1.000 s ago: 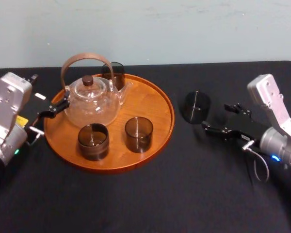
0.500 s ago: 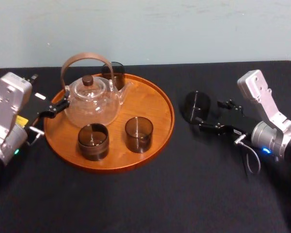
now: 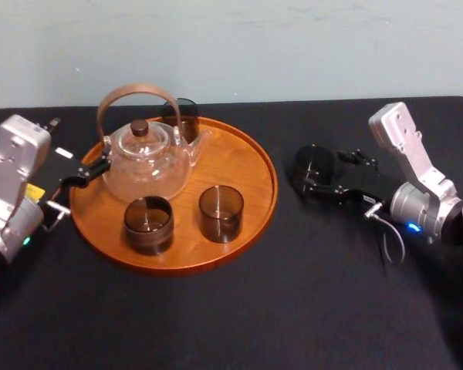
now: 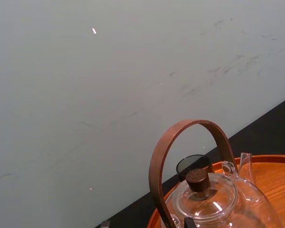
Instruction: Pick up the glass from the table and place it on the tray.
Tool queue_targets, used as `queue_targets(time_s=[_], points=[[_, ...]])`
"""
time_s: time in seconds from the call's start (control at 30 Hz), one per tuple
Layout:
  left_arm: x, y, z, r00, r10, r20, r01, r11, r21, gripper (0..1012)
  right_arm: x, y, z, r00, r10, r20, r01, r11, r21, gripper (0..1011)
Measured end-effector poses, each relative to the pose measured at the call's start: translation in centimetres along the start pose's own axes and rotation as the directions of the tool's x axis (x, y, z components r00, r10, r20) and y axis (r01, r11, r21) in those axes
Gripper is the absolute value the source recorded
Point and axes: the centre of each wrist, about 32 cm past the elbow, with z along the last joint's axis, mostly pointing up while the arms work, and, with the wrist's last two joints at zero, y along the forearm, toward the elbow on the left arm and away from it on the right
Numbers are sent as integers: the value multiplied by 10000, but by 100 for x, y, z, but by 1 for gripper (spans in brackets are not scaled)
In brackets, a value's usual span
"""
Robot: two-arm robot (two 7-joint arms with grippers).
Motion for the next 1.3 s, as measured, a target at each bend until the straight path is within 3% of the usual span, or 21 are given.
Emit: queue_targets(time_s=[0.77, 0.9, 1.03, 1.3], points=[[0, 0, 0, 10000, -1, 1, 1, 10000, -1, 1010, 118, 363, -31, 9995, 264, -151, -262, 9996, 124, 1002], [0, 0, 0, 10000, 0, 0, 0, 10000, -1, 1010, 119, 358, -23, 9996, 266, -127, -264, 9995, 151, 999], [0, 0, 0, 10000, 0, 1, 0, 10000, -1, 1010, 116, 352, -21, 9996, 267, -121, -266, 9995, 152, 924], [0, 0, 0, 10000, 0, 0, 0, 10000, 0, 1009, 116, 344, -19, 9996, 245, -121, -243, 9996, 144, 918]])
